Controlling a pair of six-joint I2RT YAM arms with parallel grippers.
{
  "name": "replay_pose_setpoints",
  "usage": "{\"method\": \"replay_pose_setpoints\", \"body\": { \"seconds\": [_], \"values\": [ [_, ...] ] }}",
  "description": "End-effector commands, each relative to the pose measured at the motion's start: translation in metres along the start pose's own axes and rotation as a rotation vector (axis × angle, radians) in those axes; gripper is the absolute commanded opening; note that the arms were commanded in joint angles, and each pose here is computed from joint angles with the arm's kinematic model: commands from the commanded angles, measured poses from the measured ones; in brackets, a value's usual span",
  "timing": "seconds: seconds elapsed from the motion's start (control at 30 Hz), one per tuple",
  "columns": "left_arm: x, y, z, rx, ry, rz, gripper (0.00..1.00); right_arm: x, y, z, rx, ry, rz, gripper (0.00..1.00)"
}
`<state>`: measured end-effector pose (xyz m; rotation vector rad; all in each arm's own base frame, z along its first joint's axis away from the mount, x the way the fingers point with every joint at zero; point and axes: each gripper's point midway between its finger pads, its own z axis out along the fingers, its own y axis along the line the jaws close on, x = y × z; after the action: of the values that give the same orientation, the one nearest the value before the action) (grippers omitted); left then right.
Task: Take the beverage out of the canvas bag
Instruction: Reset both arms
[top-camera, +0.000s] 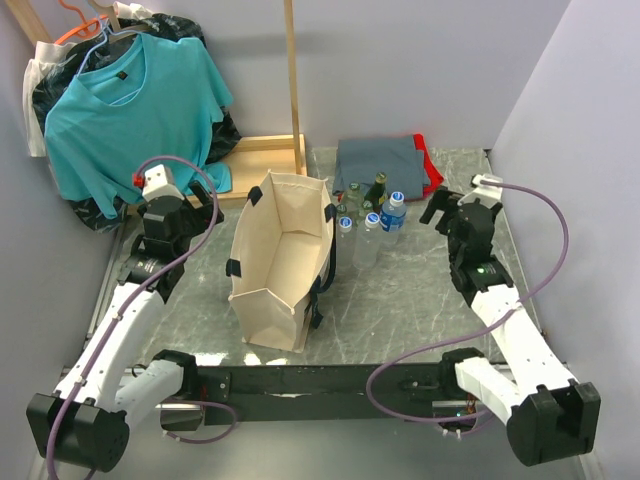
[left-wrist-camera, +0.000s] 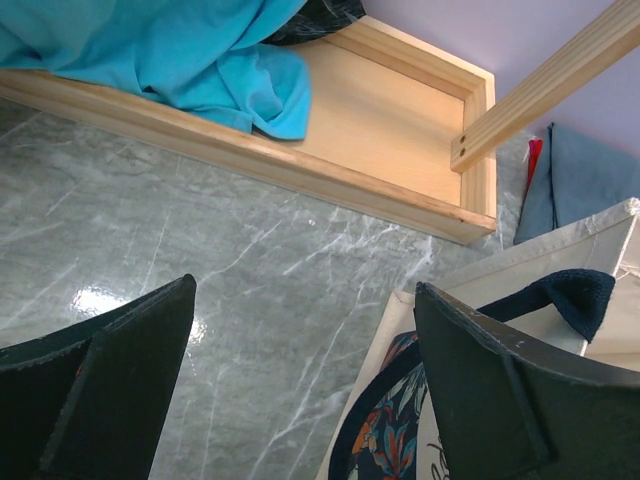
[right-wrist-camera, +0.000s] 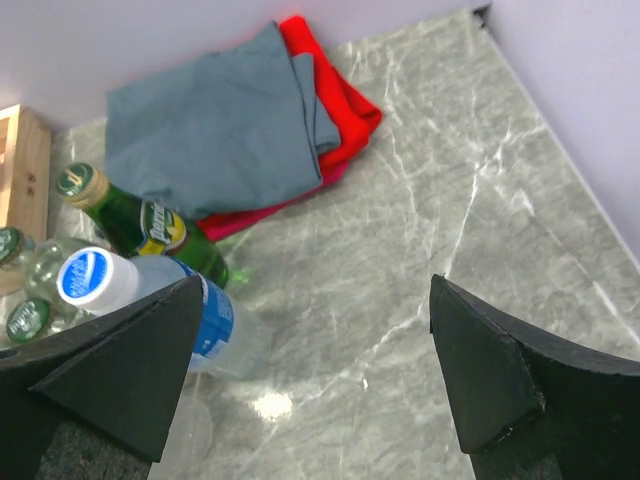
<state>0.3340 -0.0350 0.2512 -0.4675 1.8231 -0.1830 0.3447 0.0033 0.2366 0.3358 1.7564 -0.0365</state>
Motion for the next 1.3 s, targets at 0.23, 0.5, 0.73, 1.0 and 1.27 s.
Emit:
{"method": "replay_pose_setpoints", "body": {
  "seconds": [0.23, 0.5, 0.73, 1.0, 1.27],
  "values": [
    [-0.025, -0.014, -0.001, 0.054, -0.075, 0.003, 0.96, 0.008, -0.013, 0.004, -0.093, 0.009, 0.063, 0.99],
    [-0.021, -0.015, 0.003, 0.059, -0.066, 0.001, 0.96, 0.054, -0.009, 0.006, -0.200, 0.029, 0.017, 0.98],
    [-0.022, -0.006, 0.003, 0.020, -0.094, -0.018, 0.96, 0.054, -0.015, 0.000, -0.191, -0.019, -0.008, 0.98],
    [-0.028, -0.002, -0.003, 0.003, -0.126, -0.056, 0.96, 0.037, -0.035, 0.007, -0.059, -0.071, 0.001, 1.00],
    [-0.027, 0.002, 0.002, -0.026, -0.120, -0.055, 0.96, 0.032, -0.047, 0.009, 0.000, -0.122, 0.001, 1.00]
  ]
}}
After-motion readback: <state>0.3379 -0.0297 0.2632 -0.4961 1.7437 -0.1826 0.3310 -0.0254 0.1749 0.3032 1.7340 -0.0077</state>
